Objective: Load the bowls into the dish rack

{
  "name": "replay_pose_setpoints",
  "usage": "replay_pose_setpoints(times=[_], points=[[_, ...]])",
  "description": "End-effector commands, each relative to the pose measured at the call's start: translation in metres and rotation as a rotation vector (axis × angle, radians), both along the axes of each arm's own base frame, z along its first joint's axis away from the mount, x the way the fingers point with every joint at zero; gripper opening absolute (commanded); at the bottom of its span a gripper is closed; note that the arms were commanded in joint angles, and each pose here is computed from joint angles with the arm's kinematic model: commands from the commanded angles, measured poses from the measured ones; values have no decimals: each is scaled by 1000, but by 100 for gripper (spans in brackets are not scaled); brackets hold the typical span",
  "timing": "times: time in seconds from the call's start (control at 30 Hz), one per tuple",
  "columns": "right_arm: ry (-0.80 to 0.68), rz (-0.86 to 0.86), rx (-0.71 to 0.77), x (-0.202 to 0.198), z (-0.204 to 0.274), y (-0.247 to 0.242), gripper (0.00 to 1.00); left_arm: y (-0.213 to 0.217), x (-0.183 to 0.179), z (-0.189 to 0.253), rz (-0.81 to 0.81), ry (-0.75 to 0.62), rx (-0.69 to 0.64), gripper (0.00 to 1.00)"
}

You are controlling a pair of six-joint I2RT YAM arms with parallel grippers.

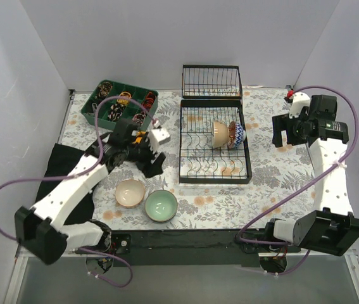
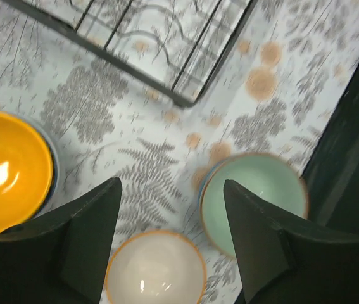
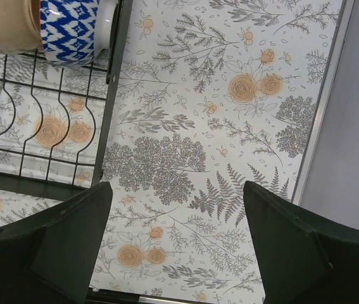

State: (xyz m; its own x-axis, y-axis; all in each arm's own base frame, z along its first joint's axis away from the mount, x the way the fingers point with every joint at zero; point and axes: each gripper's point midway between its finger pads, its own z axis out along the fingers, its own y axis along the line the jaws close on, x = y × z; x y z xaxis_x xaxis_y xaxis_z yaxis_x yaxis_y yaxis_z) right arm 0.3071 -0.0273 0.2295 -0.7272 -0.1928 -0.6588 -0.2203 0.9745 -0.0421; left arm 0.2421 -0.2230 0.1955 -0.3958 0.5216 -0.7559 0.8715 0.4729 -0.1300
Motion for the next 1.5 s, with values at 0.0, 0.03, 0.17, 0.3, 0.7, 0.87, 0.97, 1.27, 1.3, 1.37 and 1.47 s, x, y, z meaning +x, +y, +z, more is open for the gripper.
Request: replay_pose_setpoints(times=[0.0, 0.03, 0.17, 0.3, 0.7, 0.87, 0.97, 1.27, 1.3, 1.37, 1.47], points=[[-56, 40, 22, -6, 8, 9, 92, 81, -62, -53, -156, -39, 337, 64], [-62, 48, 28, -7, 8, 12, 91, 90, -68, -59, -213, -70, 379, 64], [-65, 51, 62, -12, 7, 18, 91, 122, -87, -93, -199, -27, 501, 61], [-78, 48, 59, -14, 11, 18, 91, 132, -84, -115, -177, -48, 552, 61], [-78, 31, 46, -26, 7, 16, 91, 126, -77, -141, -209, -49, 550, 46], [-77, 32, 51, -27, 5, 18, 91, 120, -80, -144, -212, -30, 518, 35], [-78, 29, 45, -26, 6, 16, 91, 117, -90, -147, -228, 23, 496, 27], [-70, 27, 46, -24, 3, 16, 91, 118, -115, -128, -269, 79, 450, 0], [-71, 26, 46, -23, 3, 16, 91, 117, -115, -125, -269, 69, 445, 0], [-75, 25, 47, -21, 4, 15, 91, 119, -115, -113, -265, 48, 445, 0], [-68, 19, 41, -21, 3, 14, 91, 117, -113, -77, -286, 8, 433, 0]])
